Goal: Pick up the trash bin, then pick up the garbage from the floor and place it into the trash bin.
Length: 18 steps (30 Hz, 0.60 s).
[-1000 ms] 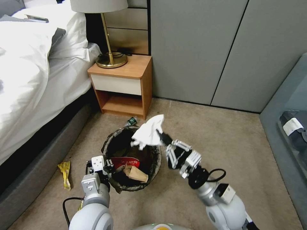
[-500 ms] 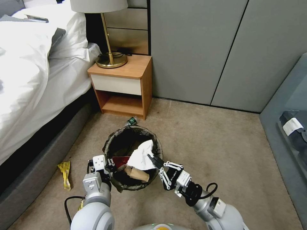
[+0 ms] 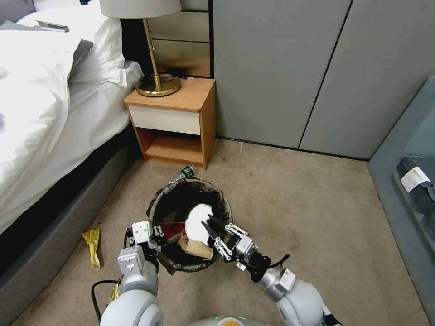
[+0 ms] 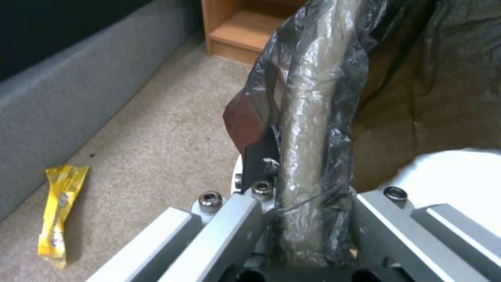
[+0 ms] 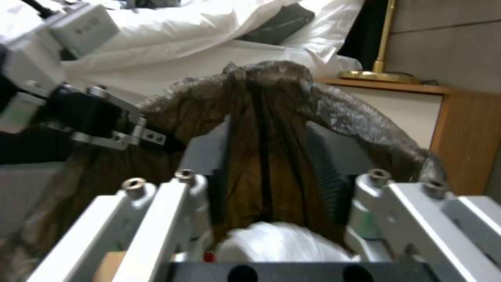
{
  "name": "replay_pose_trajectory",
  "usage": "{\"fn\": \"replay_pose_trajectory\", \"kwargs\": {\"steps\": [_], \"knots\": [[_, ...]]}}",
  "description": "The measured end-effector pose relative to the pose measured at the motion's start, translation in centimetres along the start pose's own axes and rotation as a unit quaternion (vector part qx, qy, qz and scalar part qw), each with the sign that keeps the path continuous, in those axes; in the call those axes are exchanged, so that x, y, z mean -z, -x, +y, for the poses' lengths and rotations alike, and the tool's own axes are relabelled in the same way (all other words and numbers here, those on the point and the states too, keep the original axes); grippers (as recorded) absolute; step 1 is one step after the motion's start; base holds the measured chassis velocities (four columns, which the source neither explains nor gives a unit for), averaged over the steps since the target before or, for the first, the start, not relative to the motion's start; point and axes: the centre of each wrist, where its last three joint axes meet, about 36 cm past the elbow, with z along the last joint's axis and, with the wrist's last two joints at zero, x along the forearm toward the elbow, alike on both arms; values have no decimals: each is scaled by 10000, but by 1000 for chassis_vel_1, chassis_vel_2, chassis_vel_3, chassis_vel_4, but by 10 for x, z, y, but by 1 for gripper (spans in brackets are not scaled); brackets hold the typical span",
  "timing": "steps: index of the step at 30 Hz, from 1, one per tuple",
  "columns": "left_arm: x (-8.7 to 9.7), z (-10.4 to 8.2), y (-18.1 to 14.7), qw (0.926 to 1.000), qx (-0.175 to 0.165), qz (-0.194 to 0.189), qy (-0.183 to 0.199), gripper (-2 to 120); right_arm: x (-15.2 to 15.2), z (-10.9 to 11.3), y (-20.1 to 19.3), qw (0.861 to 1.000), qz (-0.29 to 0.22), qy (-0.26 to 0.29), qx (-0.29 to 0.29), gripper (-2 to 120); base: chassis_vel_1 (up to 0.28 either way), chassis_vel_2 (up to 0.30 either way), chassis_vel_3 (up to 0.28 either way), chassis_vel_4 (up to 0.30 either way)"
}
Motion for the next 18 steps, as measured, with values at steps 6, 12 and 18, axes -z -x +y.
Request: {"fn": "replay_pose_trajectory", "kwargs": {"steps": [6,12,18], "knots": [[-1,-2,-3,10000,-37,16,-5,0,1,1,11,9999,61,53,-107,62,0,0,0,0],[0,-2,-4,10000,-49,13,1,0,3,2,13,9999,55,59,-101,81,0,0,0,0],[-2,-1,-1,10000,-23,20,36,0,28,-1,9,9991,-305,-180,-229,99,0,0,0,0]]}}
